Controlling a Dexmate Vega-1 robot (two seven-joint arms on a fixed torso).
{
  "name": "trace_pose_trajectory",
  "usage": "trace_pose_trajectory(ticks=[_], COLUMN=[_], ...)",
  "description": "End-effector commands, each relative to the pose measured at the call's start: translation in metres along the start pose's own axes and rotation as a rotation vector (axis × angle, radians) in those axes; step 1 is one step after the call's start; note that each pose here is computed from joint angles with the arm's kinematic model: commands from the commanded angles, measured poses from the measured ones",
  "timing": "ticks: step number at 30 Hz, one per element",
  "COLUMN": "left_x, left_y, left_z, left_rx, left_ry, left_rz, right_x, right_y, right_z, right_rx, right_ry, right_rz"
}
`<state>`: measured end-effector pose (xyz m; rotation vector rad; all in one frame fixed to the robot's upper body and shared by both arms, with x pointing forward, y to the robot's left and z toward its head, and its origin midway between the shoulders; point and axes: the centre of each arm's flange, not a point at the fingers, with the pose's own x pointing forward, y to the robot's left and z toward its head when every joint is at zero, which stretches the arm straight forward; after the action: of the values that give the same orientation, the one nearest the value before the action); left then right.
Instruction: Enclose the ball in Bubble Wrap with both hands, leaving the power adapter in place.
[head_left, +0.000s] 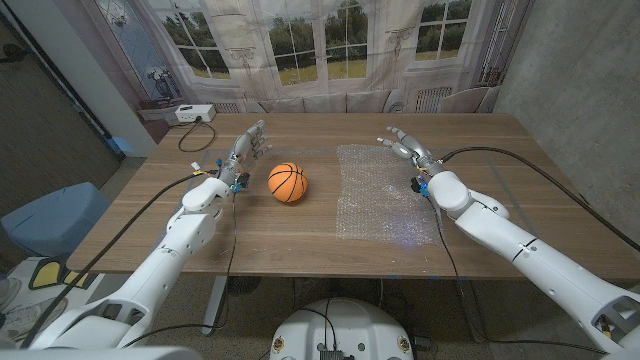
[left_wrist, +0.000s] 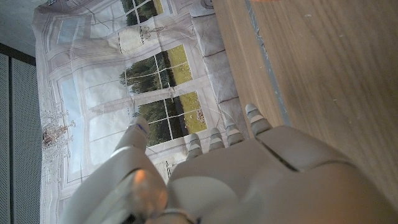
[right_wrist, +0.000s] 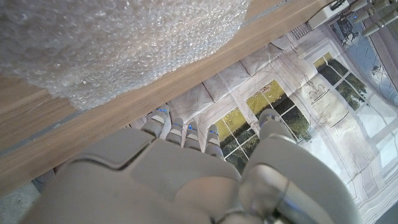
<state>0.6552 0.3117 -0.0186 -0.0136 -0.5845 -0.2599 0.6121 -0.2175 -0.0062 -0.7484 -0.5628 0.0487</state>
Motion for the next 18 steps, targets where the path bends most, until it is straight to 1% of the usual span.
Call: trace_pose_trajectory(ticks=[1,2,3,5,8,10,12,13,14,16,18], left_x=[-0.003,-0.003,-0.003,-0.003,-0.003,-0.004,-0.004,-0.005,-0.005,-0.006,-0.007], left_y=[-0.005,-0.007,-0.007,-0.01,-0.011,-0.013,-0.015,-0.016,-0.017,-0.02,-0.021], left_z=[0.001,0.001,0.001,0.002,0.002,0.002,0.001,0.001,0.001,0.001,0.002], left_rx=[-0.001,-0.002,-0.002,0.002,0.0,-0.003,0.0,-0.002,-0.001,-0.004,0.003], left_ry=[-0.005,-0.002,-0.001,-0.001,-0.003,-0.003,-0.001,-0.004,-0.002,-0.002,0.002], left_rz=[0.008,0.001,0.001,-0.007,-0.003,-0.006,-0.009,-0.008,-0.009,-0.014,-0.018], right_x=[-0.001,-0.002,-0.002,-0.004,-0.006,-0.009,-0.014,-0.015,-0.016,-0.017,-0.02], right_y=[0.003,0.003,0.003,0.005,0.006,0.008,0.009,0.009,0.009,0.01,0.012], right_z=[0.005,0.006,0.006,0.007,0.007,0.009,0.01,0.011,0.012,0.011,0.011], right_rx=[-0.216,-0.266,-0.269,-0.317,-0.334,-0.372,-0.403,-0.429,-0.438,-0.449,-0.456], right_ry=[0.029,0.037,0.039,0.056,0.058,0.078,0.081,0.086,0.107,0.125,0.152], right_rz=[0.039,0.028,0.028,0.039,0.05,0.022,-0.042,-0.047,-0.051,-0.028,-0.032])
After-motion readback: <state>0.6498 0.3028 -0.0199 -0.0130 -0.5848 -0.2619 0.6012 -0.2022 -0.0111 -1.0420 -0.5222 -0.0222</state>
